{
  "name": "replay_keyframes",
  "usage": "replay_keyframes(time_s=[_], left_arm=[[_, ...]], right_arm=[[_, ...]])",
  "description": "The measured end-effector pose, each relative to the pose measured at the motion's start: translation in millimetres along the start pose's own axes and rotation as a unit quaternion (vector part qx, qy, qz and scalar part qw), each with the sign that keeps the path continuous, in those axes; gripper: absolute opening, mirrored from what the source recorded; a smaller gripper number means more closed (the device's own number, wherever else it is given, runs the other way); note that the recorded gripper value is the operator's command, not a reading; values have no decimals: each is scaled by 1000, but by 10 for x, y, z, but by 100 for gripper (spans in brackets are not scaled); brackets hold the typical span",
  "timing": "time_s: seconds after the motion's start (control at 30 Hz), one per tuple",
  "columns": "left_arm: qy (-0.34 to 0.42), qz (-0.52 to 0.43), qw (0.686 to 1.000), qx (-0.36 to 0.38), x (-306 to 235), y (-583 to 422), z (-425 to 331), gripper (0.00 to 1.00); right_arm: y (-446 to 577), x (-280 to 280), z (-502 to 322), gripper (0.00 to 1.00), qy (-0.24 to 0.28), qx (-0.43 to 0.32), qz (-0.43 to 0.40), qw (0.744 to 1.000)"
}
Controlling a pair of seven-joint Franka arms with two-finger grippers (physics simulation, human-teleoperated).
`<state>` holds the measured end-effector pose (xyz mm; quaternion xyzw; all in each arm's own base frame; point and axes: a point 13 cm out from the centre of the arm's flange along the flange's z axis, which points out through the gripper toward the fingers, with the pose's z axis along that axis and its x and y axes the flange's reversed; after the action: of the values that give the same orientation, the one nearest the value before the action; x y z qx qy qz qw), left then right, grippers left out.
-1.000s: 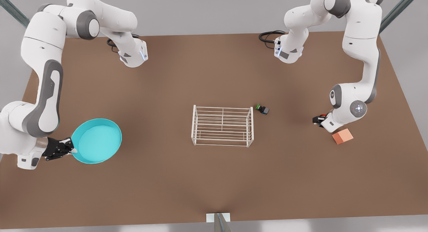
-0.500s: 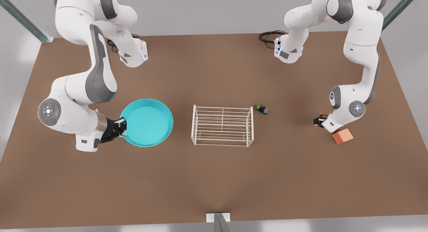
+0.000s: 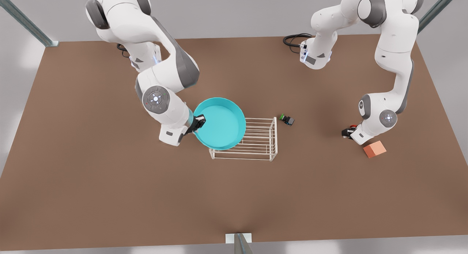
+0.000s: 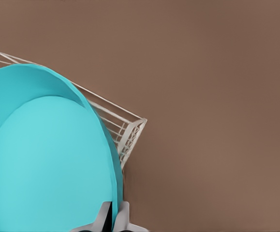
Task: Place the plate on the shelf with right arm and place the red button switch in the plate with left arm
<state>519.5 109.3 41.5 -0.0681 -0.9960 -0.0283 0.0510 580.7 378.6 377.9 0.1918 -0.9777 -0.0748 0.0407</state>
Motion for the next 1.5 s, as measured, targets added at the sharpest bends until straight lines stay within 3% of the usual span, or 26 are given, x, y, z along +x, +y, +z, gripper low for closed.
replay_keyframes(time_s=[0.03,0.1,0.33,0.37,0.43,0.53,0.63,0.67,0.7,0.73,0.93,1.07,1.17,1.27,1.5], left_arm=[[-1,0,1000,0,-4,0,0,90],[-3,0,1000,0,-11,1,-2,87],[-5,0,1000,-1,-12,3,15,85],[-5,1,1000,0,-7,-1,25,81],[-7,1,1000,0,-9,-3,31,60],[-9,0,1000,-2,-21,1,24,38],[-13,-2,1000,-5,-41,14,-1,38],[-16,-3,1000,-7,-57,26,-47,38],[-21,-5,1000,-9,-76,43,-115,38],[-25,-6,1000,-12,-95,58,-200,38],[-57,0,998,-23,-380,-103,-900,38],[-97,2,995,-11,-992,-556,-1826,38],[-103,-6,994,17,-1223,-1007,-2390,38],[-98,-6,994,43,-1296,-1546,-2700,38],[-97,-31,991,90,-1435,-2858,-3187,38]], right_arm=[[116,-4,47,17,-1,1,11,1000],[333,-44,142,17,-5,4,33,999],[822,-194,629,17,-12,17,119,993],[876,-203,699,17,-13,18,130,991],[955,-227,809,17,-16,19,153,988],[1006,-243,886,17,-22,23,185,982],[953,-221,902,19,-24,29,217,975],[937,-214,907,30,-25,31,227,973],[930,-208,911,30,-25,32,236,971],[928,-204,914,100,-25,33,245,969],[900,-190,837,100,-32,38,291,956],[202,-110,-627,100,-76,-20,346,935],[-946,84,-1226,100,-61,-50,395,915],[-2263,378,-1318,100,-52,1,419,907],[-3125,919,-1375,100,-2,62,372,926]])
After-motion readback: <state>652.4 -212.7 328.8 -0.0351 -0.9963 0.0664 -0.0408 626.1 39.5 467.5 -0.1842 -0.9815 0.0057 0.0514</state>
